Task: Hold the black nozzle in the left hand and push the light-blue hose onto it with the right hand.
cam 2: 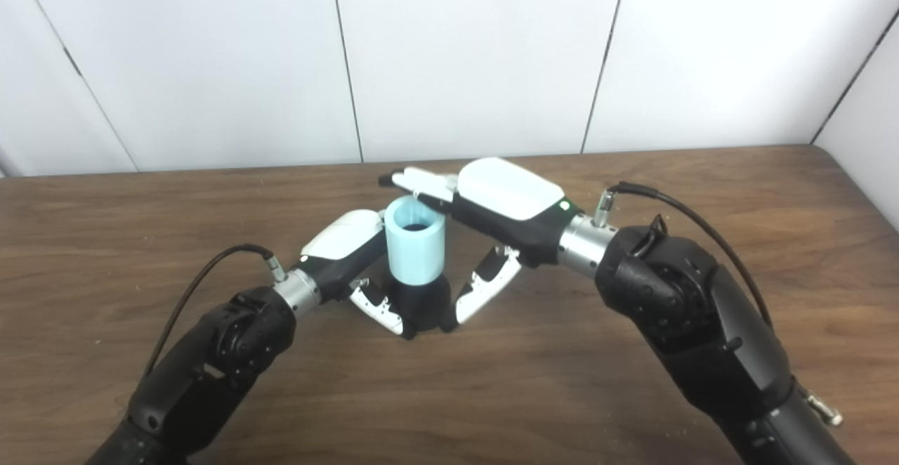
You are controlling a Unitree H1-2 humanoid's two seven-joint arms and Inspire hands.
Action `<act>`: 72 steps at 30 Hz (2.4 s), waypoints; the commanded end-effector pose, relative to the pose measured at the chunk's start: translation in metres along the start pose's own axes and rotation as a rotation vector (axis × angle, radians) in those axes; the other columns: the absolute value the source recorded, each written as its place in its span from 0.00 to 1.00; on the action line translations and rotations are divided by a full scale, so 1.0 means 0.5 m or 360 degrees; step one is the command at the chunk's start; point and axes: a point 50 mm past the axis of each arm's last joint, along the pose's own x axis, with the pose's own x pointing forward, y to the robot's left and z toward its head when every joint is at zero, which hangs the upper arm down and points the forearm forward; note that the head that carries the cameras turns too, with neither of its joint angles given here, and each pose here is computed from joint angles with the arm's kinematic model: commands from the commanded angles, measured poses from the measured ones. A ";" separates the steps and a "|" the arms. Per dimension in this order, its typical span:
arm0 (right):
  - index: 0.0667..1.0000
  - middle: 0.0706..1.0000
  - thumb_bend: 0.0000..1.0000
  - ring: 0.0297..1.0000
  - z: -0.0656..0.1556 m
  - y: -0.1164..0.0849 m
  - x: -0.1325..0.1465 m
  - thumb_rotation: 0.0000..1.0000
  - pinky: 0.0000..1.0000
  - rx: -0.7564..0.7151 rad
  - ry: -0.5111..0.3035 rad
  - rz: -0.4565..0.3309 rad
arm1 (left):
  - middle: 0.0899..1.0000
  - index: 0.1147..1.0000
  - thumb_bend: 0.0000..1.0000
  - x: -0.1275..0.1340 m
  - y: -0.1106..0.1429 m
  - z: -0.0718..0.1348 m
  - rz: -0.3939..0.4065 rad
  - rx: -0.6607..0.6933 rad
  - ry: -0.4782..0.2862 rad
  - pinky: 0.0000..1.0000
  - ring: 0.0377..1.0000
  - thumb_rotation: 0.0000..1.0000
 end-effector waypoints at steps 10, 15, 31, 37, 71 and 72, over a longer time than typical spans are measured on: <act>0.98 0.96 0.84 0.90 0.001 -0.040 -0.019 0.28 0.75 -0.0046 0.0055 -0.0189 | 0.40 0.43 0.53 -0.001 -0.005 -0.016 -0.0083 0.0031 0.0048 1.00 0.60 0.00; 0.94 0.93 0.80 0.86 -0.013 -0.025 -0.028 0.12 0.72 -0.0010 0.0164 -0.0129 | 0.40 0.43 0.53 -0.002 -0.005 -0.016 -0.0083 0.0039 0.0047 1.00 0.60 0.00; 0.71 0.69 0.74 0.62 -0.085 0.080 -0.073 0.05 0.48 0.0582 0.0534 -0.0369 | 0.40 0.43 0.53 -0.007 -0.006 -0.016 -0.0074 0.0036 0.0047 1.00 0.60 0.00; 0.72 0.70 0.74 0.62 -0.112 0.124 -0.084 0.11 0.49 0.0704 0.0585 -0.0544 | 0.40 0.44 0.52 -0.007 -0.005 -0.018 -0.0074 0.0015 0.0062 1.00 0.61 0.00; 0.74 0.69 0.74 0.61 -0.111 0.132 -0.103 0.10 0.49 0.0810 0.0620 -0.0679 | 0.91 0.93 0.89 -0.079 0.044 -0.024 0.0087 -0.0408 0.0384 1.00 0.95 0.10; 0.74 0.70 0.74 0.61 -0.111 0.130 -0.104 0.10 0.49 0.0811 0.0618 -0.0680 | 0.90 0.92 0.88 -0.090 0.050 -0.029 0.0130 -0.0428 0.0399 1.00 0.95 0.09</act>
